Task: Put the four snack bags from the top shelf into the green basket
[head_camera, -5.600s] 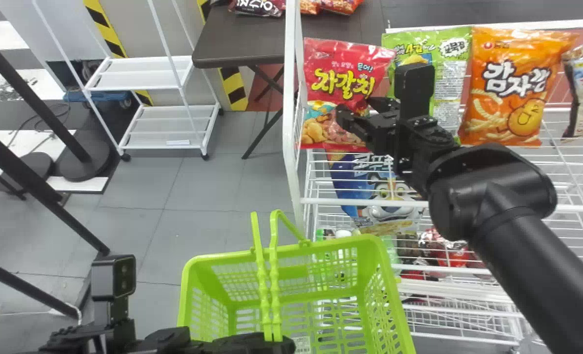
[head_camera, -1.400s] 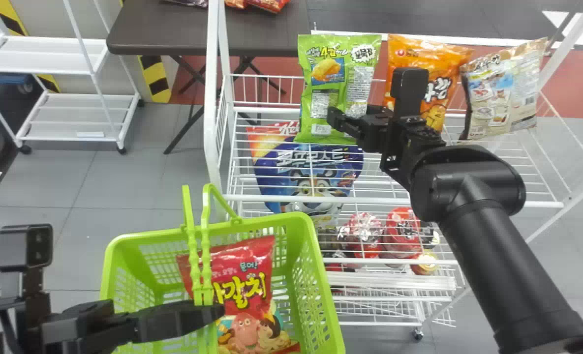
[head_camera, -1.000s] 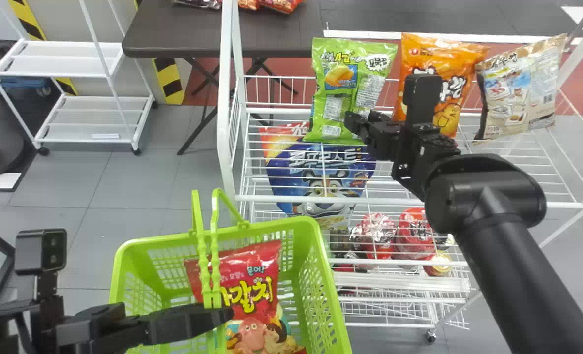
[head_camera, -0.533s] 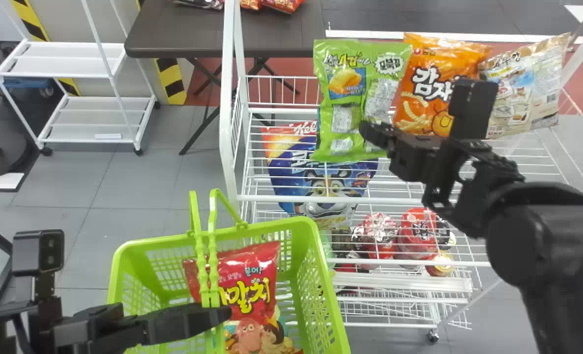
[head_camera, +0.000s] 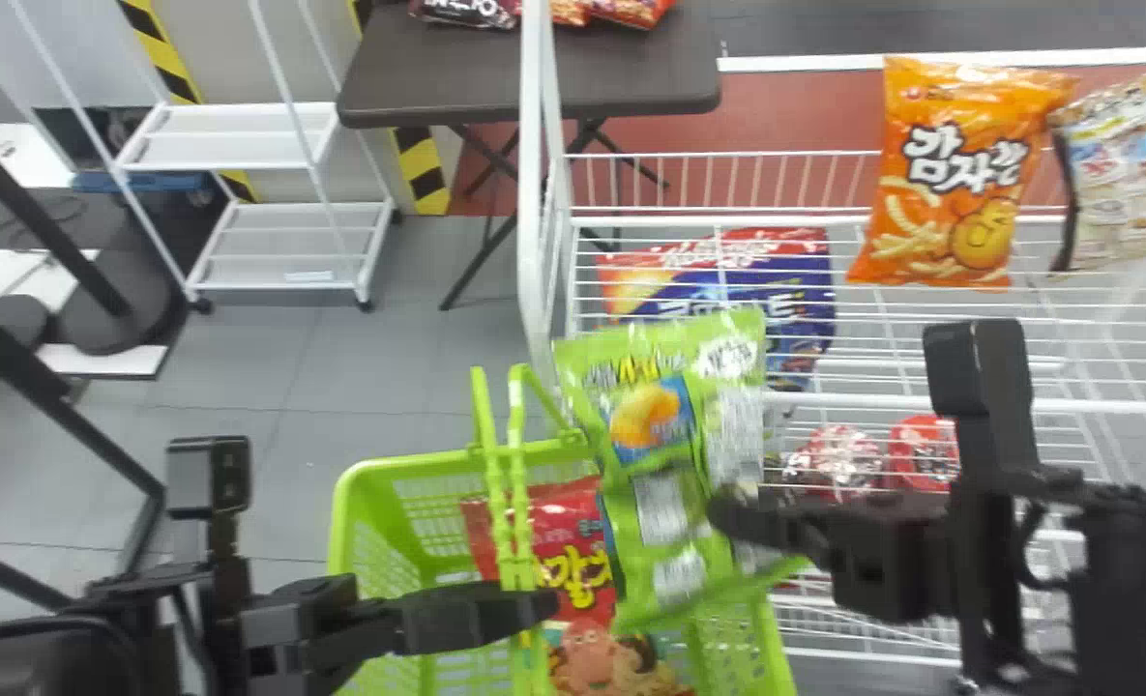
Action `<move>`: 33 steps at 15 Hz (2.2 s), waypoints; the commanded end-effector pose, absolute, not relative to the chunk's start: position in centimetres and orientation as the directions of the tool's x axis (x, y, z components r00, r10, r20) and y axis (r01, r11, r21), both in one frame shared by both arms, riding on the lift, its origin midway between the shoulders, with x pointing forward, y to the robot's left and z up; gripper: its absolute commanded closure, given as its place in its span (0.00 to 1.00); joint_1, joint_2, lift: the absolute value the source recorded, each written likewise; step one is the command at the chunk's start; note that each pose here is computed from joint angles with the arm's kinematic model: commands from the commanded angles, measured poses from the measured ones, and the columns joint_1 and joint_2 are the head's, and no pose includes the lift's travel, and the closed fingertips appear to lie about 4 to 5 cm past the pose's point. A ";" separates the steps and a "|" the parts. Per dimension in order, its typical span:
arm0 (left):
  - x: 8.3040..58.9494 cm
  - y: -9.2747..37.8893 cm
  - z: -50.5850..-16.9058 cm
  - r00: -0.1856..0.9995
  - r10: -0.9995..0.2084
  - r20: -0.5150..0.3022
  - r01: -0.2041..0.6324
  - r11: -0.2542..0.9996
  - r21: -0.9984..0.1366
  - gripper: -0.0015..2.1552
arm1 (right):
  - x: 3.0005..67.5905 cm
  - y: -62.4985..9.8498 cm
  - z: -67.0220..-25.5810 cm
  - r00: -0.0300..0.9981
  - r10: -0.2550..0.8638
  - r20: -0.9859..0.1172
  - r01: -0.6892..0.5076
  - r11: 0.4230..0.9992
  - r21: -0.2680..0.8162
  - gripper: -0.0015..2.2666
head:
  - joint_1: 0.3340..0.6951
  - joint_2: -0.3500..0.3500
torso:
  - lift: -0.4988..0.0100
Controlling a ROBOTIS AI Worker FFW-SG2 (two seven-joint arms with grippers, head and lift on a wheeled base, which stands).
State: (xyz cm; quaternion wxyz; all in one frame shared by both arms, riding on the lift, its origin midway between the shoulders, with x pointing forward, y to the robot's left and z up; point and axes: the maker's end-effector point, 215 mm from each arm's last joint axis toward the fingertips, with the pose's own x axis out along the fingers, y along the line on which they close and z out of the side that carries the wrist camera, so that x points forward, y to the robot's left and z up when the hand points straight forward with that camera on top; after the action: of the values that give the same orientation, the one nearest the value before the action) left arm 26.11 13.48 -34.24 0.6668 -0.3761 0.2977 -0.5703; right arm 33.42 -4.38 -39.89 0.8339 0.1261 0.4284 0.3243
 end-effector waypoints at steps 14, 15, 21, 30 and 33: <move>25.8 11.1 -33.3 0.115 -0.991 0.064 0.547 0.010 -0.837 1.00 | 31.9 5.6 -46.4 0.255 0.646 -0.719 -0.591 0.693 0.413 0.03 | 1.00 1.00 | 0.97; 25.8 11.1 -33.3 0.114 -0.991 0.064 0.547 0.009 -0.837 1.00 | 32.0 3.0 -45.3 0.271 0.630 -0.727 -0.568 0.715 0.408 0.03 | 1.00 1.00 | 0.97; 25.7 11.5 -33.2 0.119 -0.991 0.057 0.547 0.018 -0.837 1.00 | 44.5 -14.7 -36.6 0.696 0.492 -0.523 -0.326 0.865 0.380 0.03 | 1.00 0.68 | 0.97; 25.2 12.6 -33.6 0.151 -0.987 0.047 0.534 0.041 -0.845 1.00 | 64.7 -33.6 -37.2 0.950 0.077 -0.304 -0.043 0.992 0.116 0.03 | 1.00 0.15 | 0.97; 25.2 12.6 -33.9 0.155 -0.987 0.049 0.527 0.041 -0.849 1.00 | 68.1 -33.2 -38.9 0.949 0.072 -0.306 -0.048 0.995 0.083 0.04 | 1.00 0.14 | 0.97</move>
State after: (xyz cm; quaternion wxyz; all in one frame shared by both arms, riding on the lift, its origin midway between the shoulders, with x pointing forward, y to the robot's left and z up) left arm 25.34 12.58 -33.96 0.6593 -0.3799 0.3014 -0.5746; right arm 66.69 -33.64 -37.92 0.9872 0.0452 0.1504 0.0284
